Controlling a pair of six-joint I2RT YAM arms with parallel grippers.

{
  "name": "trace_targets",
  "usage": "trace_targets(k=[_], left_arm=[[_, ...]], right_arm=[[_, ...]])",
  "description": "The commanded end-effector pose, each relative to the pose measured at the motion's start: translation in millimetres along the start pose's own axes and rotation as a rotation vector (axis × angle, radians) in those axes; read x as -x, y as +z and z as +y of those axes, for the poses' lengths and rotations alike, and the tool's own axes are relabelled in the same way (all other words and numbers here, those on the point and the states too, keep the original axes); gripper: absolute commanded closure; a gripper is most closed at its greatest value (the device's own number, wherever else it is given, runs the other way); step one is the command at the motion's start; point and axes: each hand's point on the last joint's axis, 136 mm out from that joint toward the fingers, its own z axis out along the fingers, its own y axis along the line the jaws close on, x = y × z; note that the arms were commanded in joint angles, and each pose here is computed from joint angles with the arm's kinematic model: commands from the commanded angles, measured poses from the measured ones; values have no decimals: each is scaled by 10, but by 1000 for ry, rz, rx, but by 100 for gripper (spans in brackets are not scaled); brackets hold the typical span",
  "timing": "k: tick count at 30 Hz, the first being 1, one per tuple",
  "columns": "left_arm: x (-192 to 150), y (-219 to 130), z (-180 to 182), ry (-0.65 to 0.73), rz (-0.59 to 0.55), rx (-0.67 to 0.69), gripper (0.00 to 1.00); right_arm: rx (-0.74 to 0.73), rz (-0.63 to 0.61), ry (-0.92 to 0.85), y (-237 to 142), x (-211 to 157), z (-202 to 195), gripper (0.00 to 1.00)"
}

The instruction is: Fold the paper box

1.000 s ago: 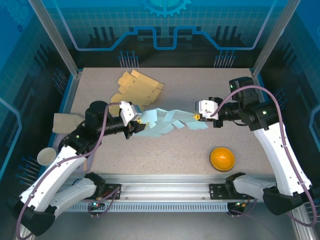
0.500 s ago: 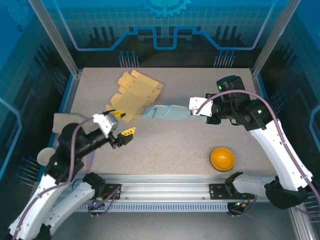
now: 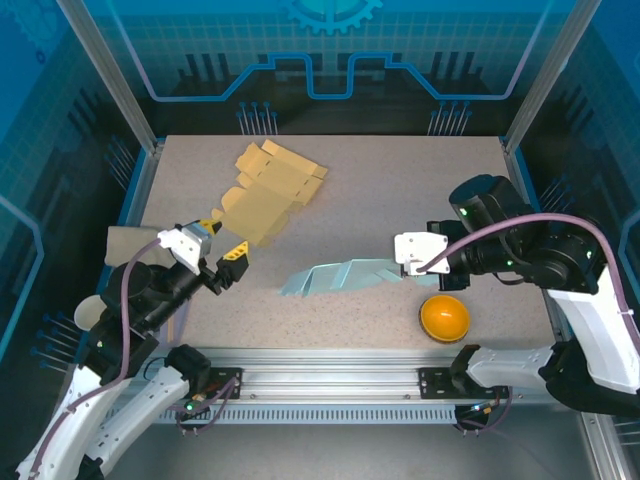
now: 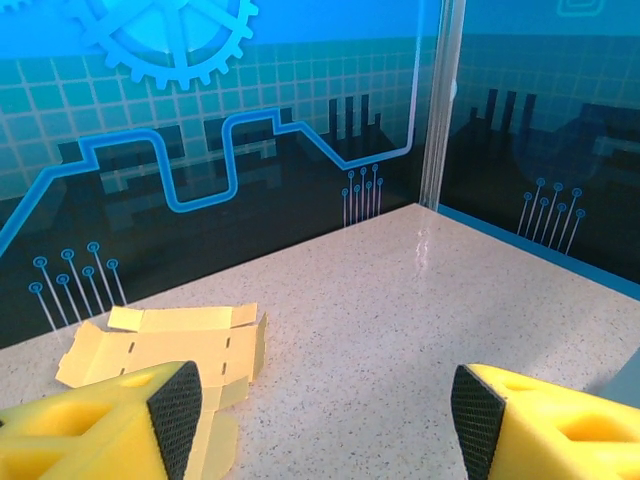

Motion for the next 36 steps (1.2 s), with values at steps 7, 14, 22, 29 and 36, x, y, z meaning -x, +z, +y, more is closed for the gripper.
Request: trace_targets(k=[7, 14, 22, 29, 36], left_arm=[[56, -33, 22, -56, -1, 16, 29], [-37, -5, 28, -48, 24, 19, 29], [-170, 95, 31, -35, 50, 17, 29], [-302, 198, 22, -36, 91, 8, 30], [-401, 230, 29, -27, 113, 11, 29]], right_arm=[[218, 370, 78, 462, -464, 215, 100], [260, 499, 48, 814, -555, 53, 100], [180, 592, -10, 1219, -716, -403, 100], [180, 577, -30, 1652, -816, -640, 100], [99, 513, -44, 2199, -1020, -779, 100]])
